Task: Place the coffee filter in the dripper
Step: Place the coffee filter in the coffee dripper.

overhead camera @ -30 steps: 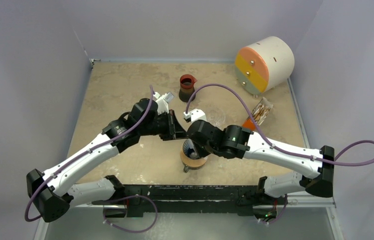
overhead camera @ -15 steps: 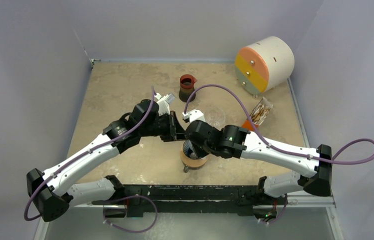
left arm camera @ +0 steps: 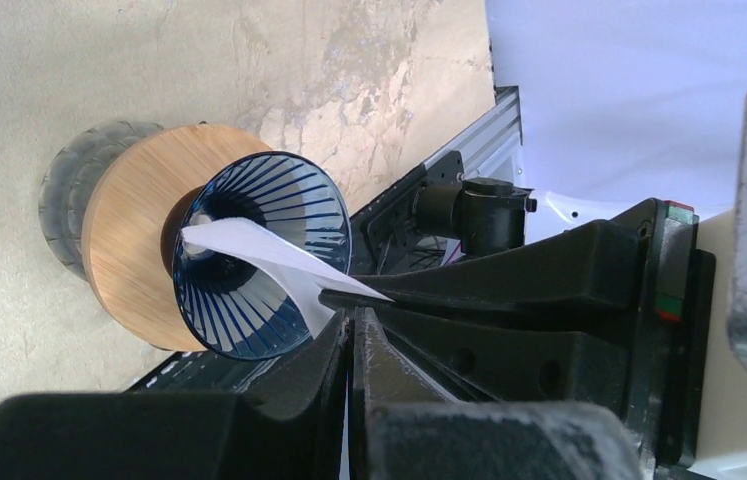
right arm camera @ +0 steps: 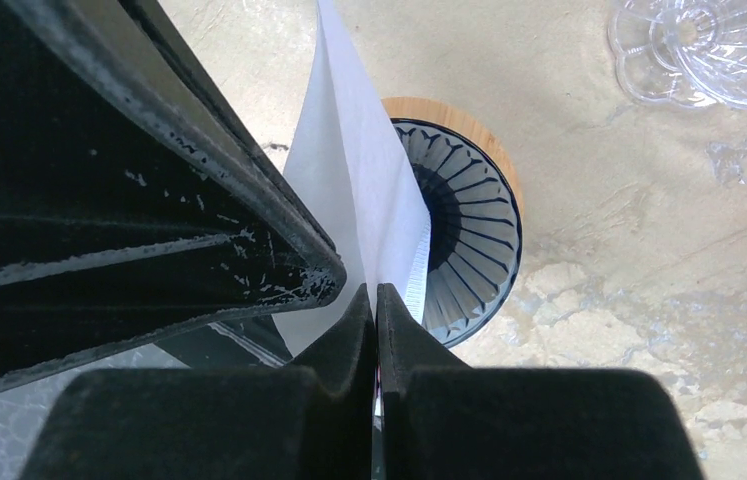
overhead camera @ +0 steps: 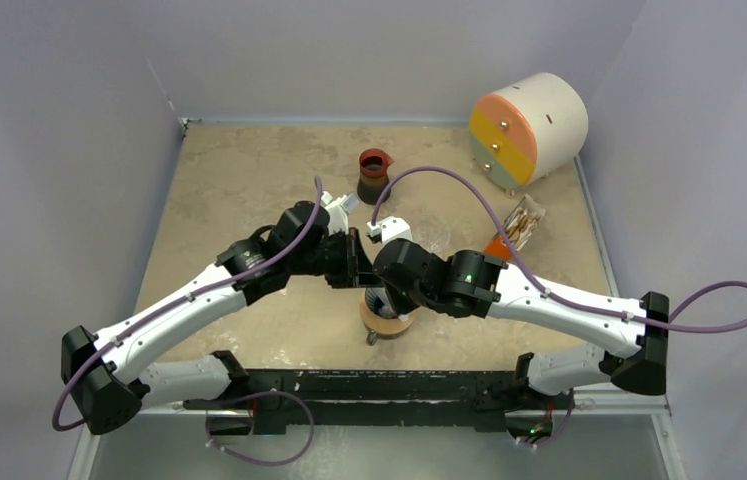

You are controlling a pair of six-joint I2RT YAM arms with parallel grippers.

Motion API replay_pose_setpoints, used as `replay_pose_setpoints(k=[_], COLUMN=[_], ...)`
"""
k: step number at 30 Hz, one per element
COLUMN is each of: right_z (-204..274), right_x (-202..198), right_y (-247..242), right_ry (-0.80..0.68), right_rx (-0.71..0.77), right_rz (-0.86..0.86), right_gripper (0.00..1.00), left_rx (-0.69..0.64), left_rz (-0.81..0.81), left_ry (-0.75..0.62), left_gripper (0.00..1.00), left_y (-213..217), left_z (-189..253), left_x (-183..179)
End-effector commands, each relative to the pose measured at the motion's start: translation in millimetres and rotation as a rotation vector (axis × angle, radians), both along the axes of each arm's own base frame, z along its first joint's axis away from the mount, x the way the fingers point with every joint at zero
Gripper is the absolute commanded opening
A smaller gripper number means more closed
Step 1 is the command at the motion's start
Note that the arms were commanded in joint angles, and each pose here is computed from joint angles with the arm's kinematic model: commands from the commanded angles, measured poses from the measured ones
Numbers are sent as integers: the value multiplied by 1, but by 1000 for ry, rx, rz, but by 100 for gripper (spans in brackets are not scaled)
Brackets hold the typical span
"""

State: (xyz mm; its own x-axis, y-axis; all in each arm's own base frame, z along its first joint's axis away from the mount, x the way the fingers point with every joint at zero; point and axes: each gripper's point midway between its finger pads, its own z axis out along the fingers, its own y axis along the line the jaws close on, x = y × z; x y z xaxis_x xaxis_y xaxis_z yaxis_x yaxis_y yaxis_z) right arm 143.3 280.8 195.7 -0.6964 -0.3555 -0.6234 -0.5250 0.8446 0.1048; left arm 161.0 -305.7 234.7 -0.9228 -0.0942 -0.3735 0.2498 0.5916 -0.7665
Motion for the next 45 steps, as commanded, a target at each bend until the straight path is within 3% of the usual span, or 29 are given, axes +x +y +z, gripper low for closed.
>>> replay_pose_setpoints(k=[1, 19, 30, 45], right_z=[0, 10, 21, -1], right_x=[2, 5, 9, -8], right_y=[-2, 0, -5, 5], right_ry=[-19, -58, -85, 14], right_rx=[-16, 13, 153, 247], right_rz=[-8, -68, -182, -178], right_gripper=[0, 0, 0, 0], left_rx=[-21, 175, 337, 415], left_rz=[7, 61, 96, 102], left_ry=[-54, -54, -48, -43], left_gripper=[0, 0, 0, 0], left_y=[-2, -6, 0, -10], left_z=[23, 3, -23, -35], left_x=[4, 9, 3, 3])
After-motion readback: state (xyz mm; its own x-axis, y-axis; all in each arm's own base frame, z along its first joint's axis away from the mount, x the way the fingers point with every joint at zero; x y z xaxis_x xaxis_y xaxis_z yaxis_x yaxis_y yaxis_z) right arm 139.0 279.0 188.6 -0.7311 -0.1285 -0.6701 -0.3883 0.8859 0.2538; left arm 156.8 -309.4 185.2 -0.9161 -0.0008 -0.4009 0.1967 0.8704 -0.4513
